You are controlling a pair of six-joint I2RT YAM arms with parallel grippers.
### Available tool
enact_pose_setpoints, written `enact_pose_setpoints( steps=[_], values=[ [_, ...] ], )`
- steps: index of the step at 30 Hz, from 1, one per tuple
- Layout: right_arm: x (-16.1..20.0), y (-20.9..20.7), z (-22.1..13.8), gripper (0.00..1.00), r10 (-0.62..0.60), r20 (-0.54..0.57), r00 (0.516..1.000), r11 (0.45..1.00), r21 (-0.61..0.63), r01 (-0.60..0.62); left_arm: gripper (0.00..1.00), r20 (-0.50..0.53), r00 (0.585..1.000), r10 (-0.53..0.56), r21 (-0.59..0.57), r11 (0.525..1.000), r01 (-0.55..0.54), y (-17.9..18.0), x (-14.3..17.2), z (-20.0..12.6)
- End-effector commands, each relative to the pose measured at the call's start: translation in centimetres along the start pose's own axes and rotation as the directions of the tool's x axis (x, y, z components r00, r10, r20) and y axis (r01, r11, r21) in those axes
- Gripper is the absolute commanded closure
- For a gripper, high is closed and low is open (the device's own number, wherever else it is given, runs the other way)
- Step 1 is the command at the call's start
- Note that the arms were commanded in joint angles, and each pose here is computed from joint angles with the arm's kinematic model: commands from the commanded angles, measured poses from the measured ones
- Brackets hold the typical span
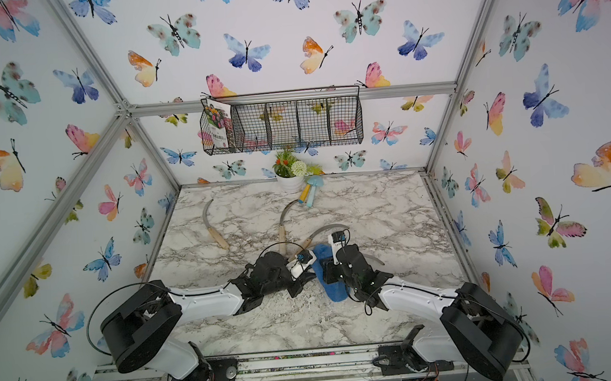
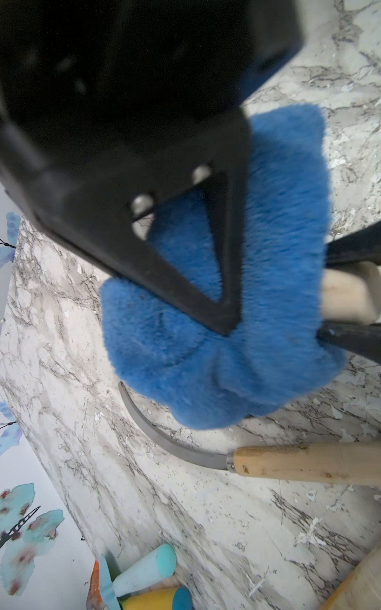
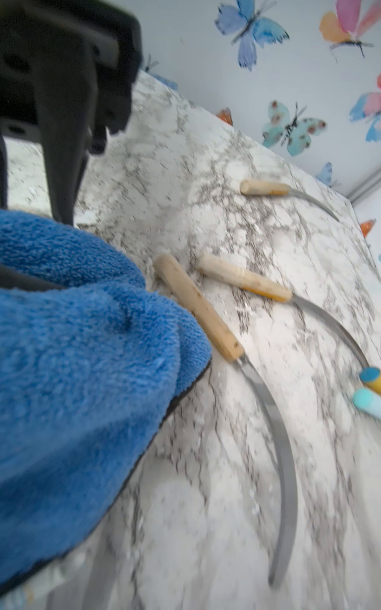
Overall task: Wipe small sickles with rags
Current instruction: Wipe the small sickle.
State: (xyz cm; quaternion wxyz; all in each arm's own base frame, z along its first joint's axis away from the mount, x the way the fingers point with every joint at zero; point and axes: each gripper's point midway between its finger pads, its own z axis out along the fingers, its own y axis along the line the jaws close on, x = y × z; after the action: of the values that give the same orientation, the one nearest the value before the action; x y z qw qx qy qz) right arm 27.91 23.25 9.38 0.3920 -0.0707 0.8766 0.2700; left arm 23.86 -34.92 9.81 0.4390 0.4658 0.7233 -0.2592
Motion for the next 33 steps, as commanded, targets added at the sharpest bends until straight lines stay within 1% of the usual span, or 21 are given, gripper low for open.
enact_pose_setpoints(
  steps=[1, 3, 7, 9, 15, 19, 25, 31, 33],
  values=[
    [2.4, -3.8, -0.1, 0.98, 0.039, -0.08, 0.996, 0.996, 0.087, -0.032, 1.0, 0.144, 0.989, 0.037, 0.0, 0.999, -0.037, -0.1, -4.1, -1.2],
    [2.2, -4.2, 0.0, 0.98, 0.039, -0.08, 0.996, 0.995, 0.094, -0.032, 1.0, 0.148, 0.988, 0.036, -0.001, 0.999, -0.037, -0.1, -4.2, -1.3],
    [1.8, -3.3, 0.2, 0.98, 0.026, -0.109, 0.994, 0.997, 0.07, -0.018, 1.0, 0.151, 0.988, 0.04, -0.004, 0.999, -0.04, -0.1, -4.2, -1.4],
    [1.5, -1.8, 0.1, 0.98, 0.021, -0.111, 0.994, 1.0, 0.01, -0.02, 1.0, 0.151, 0.988, 0.039, -0.003, 0.999, -0.039, -0.1, -4.3, -1.4],
    [1.9, 3.5, -0.7, 0.98, -0.058, -0.099, 0.993, 0.997, -0.061, 0.052, 1.0, 0.152, 0.988, 0.04, -0.006, 0.999, -0.039, -0.1, -4.3, -1.4],
    [2.3, 5.4, -1.1, 0.98, -0.079, -0.095, 0.992, 0.992, -0.104, 0.069, 1.0, 0.157, 0.987, 0.042, -0.014, 0.999, -0.041, 0.0, -4.3, -1.5],
    [2.4, 3.3, -0.9, 0.98, -0.072, -0.067, 0.995, 0.997, -0.022, 0.071, 1.0, 0.168, 0.985, 0.041, -0.019, 0.999, -0.038, 0.0, -4.4, -1.9],
    [1.6, -0.6, -0.6, 0.98, -0.011, -0.075, 0.997, 1.0, 0.024, 0.013, 1.0, 0.18, 0.983, 0.034, 0.005, 0.999, -0.035, -0.4, -4.3, -2.2],
    [1.3, -1.8, -0.8, 0.98, 0.009, -0.068, 0.998, 0.999, 0.046, -0.005, 1.0, 0.18, 0.983, 0.023, -0.013, 1.0, -0.021, -0.1, -4.4, -2.3]
  ],
)
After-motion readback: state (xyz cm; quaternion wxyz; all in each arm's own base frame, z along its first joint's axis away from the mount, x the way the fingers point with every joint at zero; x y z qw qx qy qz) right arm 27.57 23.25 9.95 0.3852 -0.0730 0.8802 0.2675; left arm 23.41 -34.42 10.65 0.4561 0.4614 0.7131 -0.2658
